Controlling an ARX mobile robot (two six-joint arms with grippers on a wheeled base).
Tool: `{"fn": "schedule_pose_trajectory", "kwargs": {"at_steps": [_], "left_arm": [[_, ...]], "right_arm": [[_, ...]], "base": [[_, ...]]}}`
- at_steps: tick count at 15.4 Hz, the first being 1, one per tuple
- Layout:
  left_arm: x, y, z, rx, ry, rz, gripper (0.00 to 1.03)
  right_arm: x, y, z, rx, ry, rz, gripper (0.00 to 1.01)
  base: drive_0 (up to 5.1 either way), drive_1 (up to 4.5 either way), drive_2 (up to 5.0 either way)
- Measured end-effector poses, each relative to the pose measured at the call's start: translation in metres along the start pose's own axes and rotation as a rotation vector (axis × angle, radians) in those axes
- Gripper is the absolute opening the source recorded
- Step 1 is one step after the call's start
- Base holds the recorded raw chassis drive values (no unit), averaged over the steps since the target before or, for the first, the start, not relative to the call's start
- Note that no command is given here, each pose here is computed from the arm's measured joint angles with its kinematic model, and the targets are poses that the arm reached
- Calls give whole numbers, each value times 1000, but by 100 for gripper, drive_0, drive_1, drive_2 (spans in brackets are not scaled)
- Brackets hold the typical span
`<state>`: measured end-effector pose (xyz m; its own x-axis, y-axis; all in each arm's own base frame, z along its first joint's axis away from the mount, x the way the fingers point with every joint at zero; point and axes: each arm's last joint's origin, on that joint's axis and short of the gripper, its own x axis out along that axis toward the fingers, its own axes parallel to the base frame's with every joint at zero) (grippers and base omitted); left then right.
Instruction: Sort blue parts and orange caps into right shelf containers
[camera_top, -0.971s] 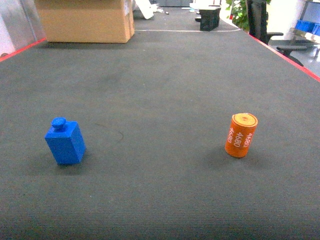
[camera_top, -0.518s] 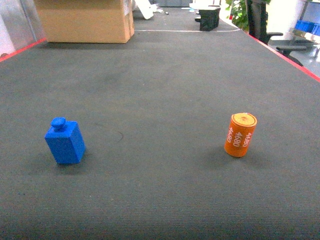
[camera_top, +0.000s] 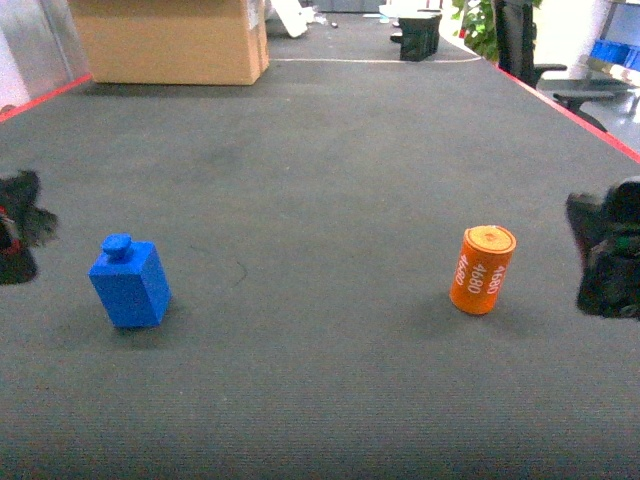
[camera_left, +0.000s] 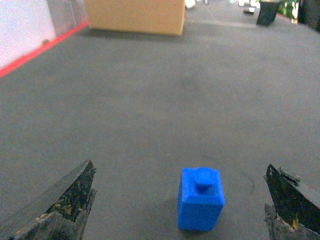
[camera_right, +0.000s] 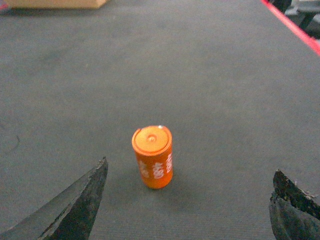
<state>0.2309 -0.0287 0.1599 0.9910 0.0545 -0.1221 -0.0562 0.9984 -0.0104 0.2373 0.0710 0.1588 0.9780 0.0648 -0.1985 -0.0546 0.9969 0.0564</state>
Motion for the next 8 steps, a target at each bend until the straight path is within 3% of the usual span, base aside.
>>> {"fn": "schedule_pose_trajectory", "kwargs": {"at_steps": [3,8], "left_arm": [[27,-10,-17,18,82,-34,98],[48,-8,-42,-5,160,-65,98]], "right_arm": [[25,4,-15,9,84,10,98],[52,15,-36,-6,164,9,98]], "base": [[0,0,0],[0,0,0]]}}
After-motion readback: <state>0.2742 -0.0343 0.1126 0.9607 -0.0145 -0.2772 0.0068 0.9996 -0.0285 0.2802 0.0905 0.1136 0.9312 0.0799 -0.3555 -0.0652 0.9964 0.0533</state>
